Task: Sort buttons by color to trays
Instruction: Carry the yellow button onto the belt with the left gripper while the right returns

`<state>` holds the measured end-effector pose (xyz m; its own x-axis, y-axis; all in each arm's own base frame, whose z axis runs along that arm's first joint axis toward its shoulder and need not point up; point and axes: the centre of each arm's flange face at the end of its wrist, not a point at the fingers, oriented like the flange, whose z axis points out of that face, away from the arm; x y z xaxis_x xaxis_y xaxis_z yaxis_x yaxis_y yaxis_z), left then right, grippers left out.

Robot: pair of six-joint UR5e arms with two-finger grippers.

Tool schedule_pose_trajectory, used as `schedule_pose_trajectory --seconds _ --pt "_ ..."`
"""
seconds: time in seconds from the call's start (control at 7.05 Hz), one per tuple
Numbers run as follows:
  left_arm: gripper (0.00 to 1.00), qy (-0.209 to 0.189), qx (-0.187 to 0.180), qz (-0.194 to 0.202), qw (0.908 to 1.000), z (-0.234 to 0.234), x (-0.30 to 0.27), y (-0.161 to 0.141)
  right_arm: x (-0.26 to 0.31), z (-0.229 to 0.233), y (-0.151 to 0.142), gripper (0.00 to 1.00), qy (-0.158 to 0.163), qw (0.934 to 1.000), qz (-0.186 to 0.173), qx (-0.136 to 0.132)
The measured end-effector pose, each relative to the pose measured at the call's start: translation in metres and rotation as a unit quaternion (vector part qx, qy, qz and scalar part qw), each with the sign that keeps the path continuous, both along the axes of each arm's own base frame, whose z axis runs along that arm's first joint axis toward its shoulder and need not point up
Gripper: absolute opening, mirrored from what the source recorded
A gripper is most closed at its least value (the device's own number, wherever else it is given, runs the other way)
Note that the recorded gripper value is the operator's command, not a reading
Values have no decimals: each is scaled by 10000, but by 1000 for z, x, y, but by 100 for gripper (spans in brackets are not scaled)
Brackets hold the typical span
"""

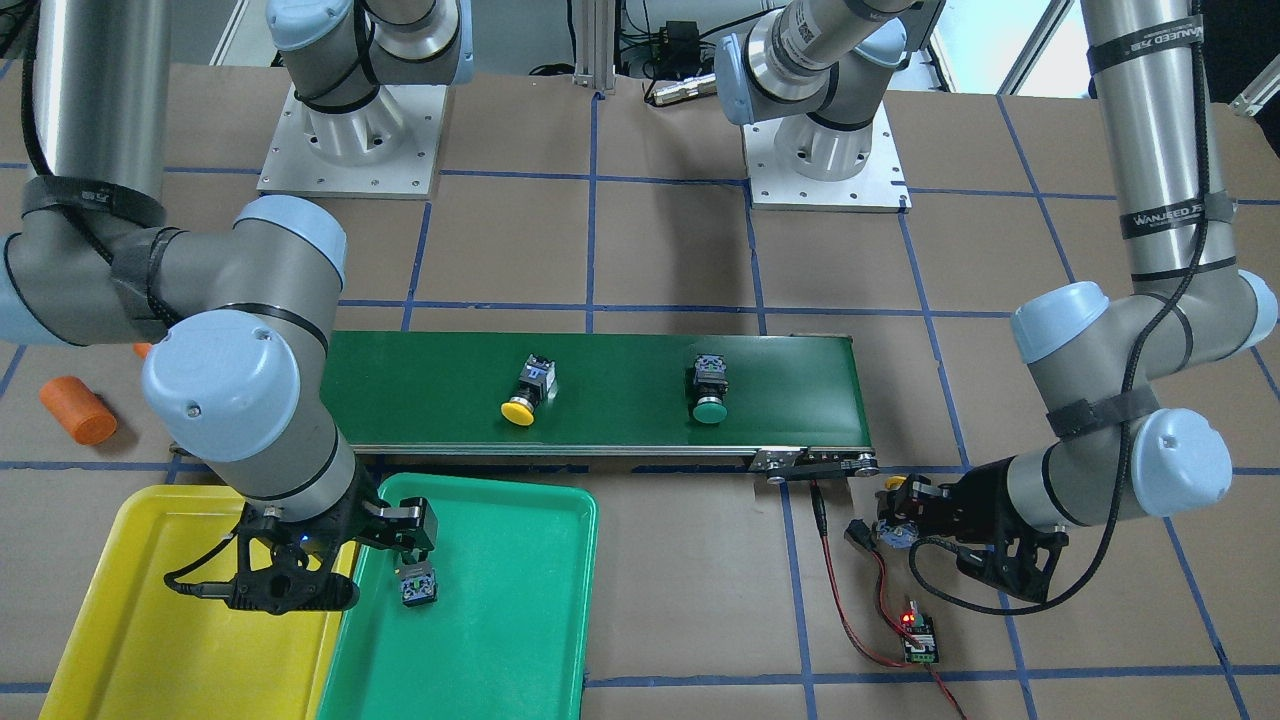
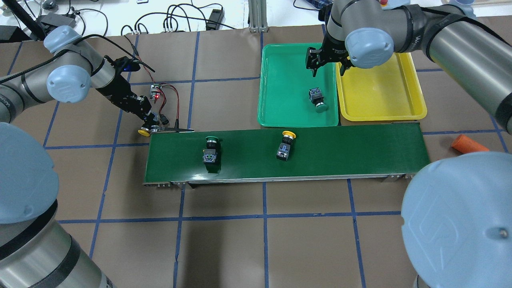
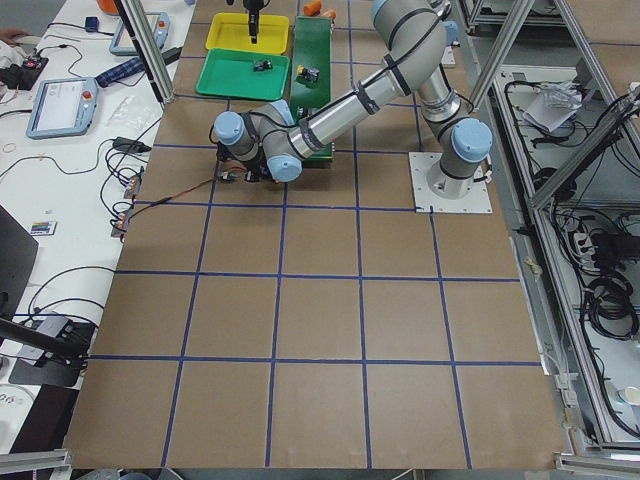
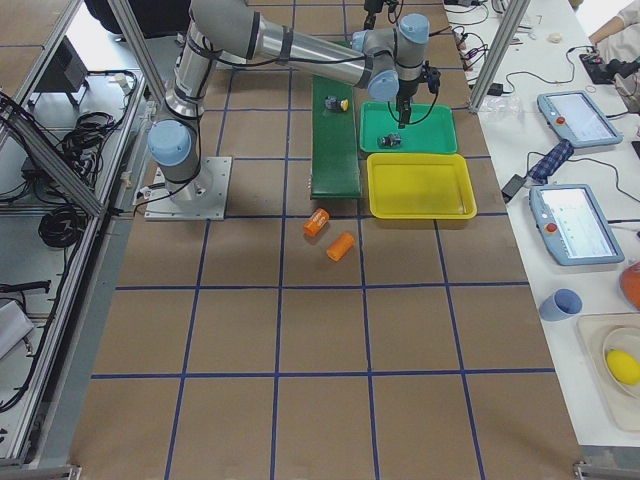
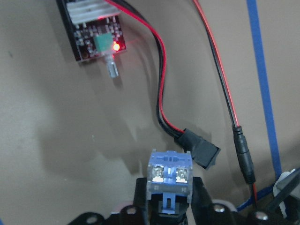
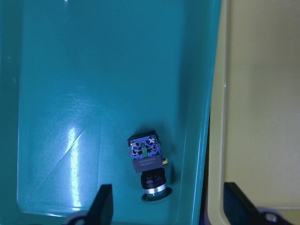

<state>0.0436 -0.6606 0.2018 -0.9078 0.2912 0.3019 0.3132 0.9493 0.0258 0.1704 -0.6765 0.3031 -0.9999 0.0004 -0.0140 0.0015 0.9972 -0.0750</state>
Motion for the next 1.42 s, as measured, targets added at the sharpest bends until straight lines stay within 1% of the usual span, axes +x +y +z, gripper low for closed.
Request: schedule_pose_trajectory --seconds 0.14,0.28,0.43,0.57,0.71,0.85,0.99,1.14,1.28,1.42 --pt "0 -64 -92 -3 9999 14 3 -7 -7 8 4 85 19 10000 2 24" --pt "0 -141 -108 4 9998 33 6 -13 -16 30 13 85 39 10000 8 -30" --pt "0 -256 -45 118 9996 60 5 -11 -28 53 33 84 39 10000 34 -50" --pt "0 -399 49 376 9985 90 0 0 -41 66 64 84 20 10000 76 -19" --pt "0 -553 172 618 9964 115 -7 17 -48 60 99 84 8 10000 98 11" --pt "0 -678 357 813 9937 129 -19 41 -49 38 129 84 13 9999 110 -25" --pt "0 -762 545 954 9910 128 -43 67 -50 8 151 86 17 9999 118 -73" --pt "0 -856 674 1078 9882 118 -70 87 -49 -13 164 92 25 9998 127 -128" --pt "0 -965 686 1152 9863 103 -88 100 -50 -22 171 100 28 9998 130 -168" --pt "0 -1050 628 1204 9852 88 -96 107 -49 -12 170 100 9 9995 111 -303"
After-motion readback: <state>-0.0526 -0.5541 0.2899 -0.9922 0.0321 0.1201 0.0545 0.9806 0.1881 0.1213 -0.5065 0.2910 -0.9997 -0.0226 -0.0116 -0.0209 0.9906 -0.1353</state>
